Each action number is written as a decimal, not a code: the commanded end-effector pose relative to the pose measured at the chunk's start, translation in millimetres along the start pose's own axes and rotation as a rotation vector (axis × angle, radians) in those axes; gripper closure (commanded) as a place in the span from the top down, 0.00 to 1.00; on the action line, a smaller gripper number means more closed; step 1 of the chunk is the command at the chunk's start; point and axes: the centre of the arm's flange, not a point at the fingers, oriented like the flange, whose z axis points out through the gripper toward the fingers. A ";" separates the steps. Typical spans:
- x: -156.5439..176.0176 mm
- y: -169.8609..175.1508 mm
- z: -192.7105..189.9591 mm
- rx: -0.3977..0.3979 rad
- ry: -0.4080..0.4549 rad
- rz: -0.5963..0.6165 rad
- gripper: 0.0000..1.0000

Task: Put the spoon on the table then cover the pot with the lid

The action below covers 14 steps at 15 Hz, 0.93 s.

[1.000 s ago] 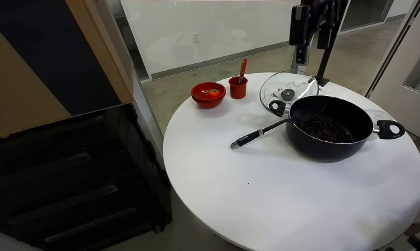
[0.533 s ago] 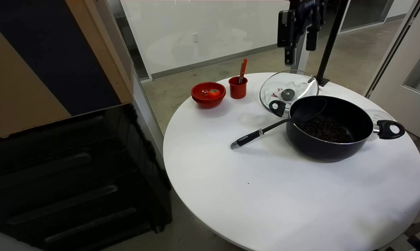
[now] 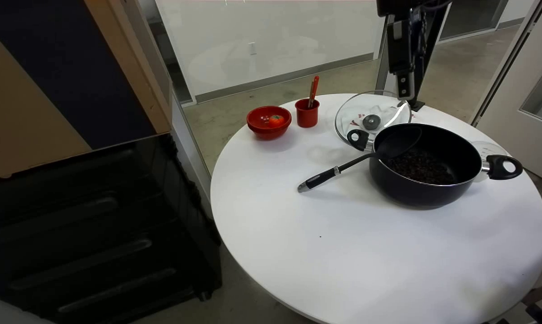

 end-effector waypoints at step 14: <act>200.4 -84.8 90.7 -0.242 -0.282 -0.626 1.00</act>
